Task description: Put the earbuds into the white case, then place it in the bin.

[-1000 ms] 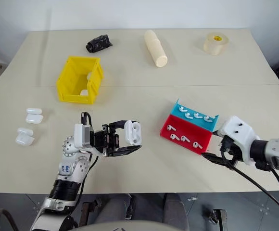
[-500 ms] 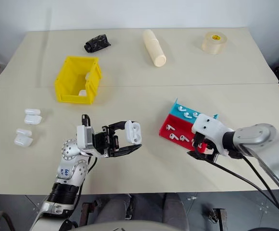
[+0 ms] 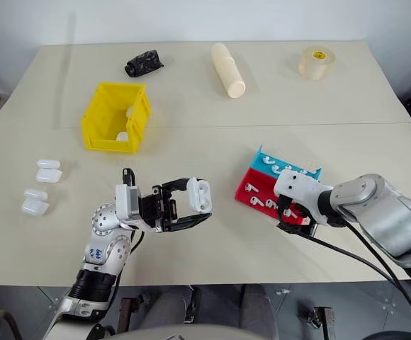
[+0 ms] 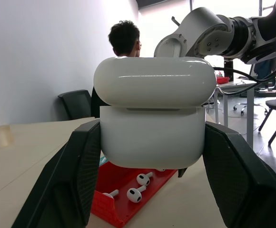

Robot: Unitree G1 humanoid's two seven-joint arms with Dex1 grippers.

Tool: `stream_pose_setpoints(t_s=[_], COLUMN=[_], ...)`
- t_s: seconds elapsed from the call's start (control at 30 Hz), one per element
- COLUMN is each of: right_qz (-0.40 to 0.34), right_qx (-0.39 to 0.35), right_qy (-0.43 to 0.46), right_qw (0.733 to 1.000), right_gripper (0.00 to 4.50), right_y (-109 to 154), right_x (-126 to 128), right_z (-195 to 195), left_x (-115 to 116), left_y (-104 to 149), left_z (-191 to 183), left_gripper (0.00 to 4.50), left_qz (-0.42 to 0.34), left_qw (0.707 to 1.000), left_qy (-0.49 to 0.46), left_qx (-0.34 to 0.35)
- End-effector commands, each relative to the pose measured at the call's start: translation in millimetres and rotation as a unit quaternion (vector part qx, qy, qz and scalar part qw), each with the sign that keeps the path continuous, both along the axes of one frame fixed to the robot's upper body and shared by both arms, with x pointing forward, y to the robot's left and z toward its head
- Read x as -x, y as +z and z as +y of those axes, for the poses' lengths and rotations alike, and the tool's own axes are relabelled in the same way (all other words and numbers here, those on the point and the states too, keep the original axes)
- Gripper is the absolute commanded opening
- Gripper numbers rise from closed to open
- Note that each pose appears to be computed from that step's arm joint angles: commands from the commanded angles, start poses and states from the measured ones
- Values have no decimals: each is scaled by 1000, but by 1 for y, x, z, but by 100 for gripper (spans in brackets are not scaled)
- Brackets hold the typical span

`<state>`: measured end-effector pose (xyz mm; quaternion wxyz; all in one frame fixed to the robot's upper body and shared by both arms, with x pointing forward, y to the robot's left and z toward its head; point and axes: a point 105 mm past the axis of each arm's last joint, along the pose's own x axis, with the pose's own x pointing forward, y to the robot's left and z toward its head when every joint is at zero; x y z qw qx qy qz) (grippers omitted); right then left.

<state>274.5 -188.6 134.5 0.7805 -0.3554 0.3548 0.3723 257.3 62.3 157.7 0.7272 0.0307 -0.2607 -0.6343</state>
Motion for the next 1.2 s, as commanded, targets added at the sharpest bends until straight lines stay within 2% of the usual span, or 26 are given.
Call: stream_pose_setpoints(t_s=[0.03, 0.13, 0.57, 0.67, 0.77, 1.2], right_qz=[-4, 0, 3, 3, 2, -5], right_qx=[9, 12, 27, 26, 24, 5], right_qy=[7, 7, 11, 12, 12, 36], right_qw=[1000, 1000, 1000, 1000, 1000, 999], right_gripper=[321, 218, 218, 158, 56, 56], right_y=[4, 2, 3, 2, 1, 4], right_x=[2, 3, 3, 2, 1, 2], right_z=[2, 2, -2, -2, -2, 7], left_x=[5, 5, 4, 4, 5, 6], left_y=[10, 10, 11, 11, 11, 11], left_z=[0, 0, 0, 0, 0, 2], left_gripper=[279, 279, 279, 279, 279, 279], left_qz=[-24, -22, -23, -23, -23, -22], left_qw=[1000, 1000, 1000, 1000, 1000, 1000], left_qy=[-1, 1, 3, 4, 6, 7], left_qx=[3, 2, 3, 3, 2, -1])
